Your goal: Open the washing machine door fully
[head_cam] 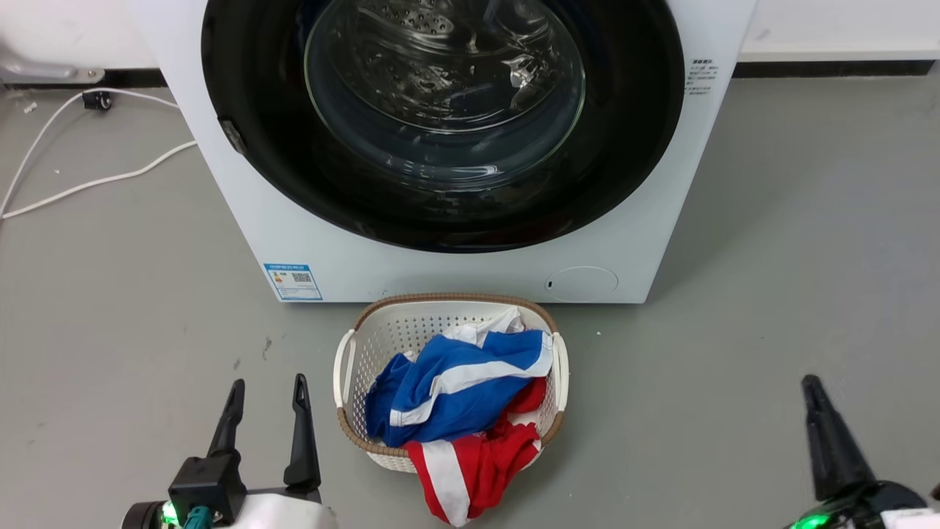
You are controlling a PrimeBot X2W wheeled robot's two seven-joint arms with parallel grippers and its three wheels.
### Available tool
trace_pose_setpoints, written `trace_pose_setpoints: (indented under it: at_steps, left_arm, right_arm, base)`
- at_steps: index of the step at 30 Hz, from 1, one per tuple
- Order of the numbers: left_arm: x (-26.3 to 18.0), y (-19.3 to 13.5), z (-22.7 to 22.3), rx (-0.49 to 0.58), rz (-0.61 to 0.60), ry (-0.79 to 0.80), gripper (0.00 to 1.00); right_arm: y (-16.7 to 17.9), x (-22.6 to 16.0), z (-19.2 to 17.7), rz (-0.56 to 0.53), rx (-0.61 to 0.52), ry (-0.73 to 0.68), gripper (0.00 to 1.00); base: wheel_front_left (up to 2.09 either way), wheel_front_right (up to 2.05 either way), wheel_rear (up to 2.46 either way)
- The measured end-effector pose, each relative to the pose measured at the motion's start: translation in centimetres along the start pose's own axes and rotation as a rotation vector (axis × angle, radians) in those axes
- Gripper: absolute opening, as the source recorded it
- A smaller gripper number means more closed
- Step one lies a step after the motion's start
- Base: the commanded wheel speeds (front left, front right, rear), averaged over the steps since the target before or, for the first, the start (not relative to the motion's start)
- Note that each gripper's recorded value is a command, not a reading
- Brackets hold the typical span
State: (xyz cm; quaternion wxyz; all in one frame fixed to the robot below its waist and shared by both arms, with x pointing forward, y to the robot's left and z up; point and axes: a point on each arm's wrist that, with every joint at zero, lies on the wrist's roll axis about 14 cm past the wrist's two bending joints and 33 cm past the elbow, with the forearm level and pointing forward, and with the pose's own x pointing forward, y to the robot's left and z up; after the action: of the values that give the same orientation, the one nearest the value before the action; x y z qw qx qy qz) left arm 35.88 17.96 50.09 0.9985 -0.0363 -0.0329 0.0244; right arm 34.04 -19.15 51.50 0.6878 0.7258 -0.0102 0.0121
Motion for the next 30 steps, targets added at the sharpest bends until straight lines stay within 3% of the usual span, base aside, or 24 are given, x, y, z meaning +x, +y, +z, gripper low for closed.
trace_pose_setpoints:
  at_steps: [6,14,23,30]
  left_arm:
    - [0.9,0.1,0.0,0.022,0.006,-0.005,1.00]
    - [2.9,0.3,0.0,0.055,0.008,-0.017,1.00]
    - [5.8,0.3,-0.5,0.069,0.012,-0.023,1.00]
    - [7.3,0.8,-2.2,0.074,0.029,0.008,1.00]
  right_arm:
    - [0.5,2.3,3.1,0.018,-0.061,-0.067,0.00]
    - [3.3,8.7,6.9,0.089,-0.180,-0.090,0.00]
    - [4.8,17.6,6.6,0.129,-0.284,0.020,0.00]
    - [4.1,23.9,4.5,0.123,-0.351,0.144,0.00]
  base:
    - [0.00,0.00,0.00]
    - [0.00,0.00,0.00]
    - [0.00,0.00,0.00]
    - [0.00,0.00,0.00]
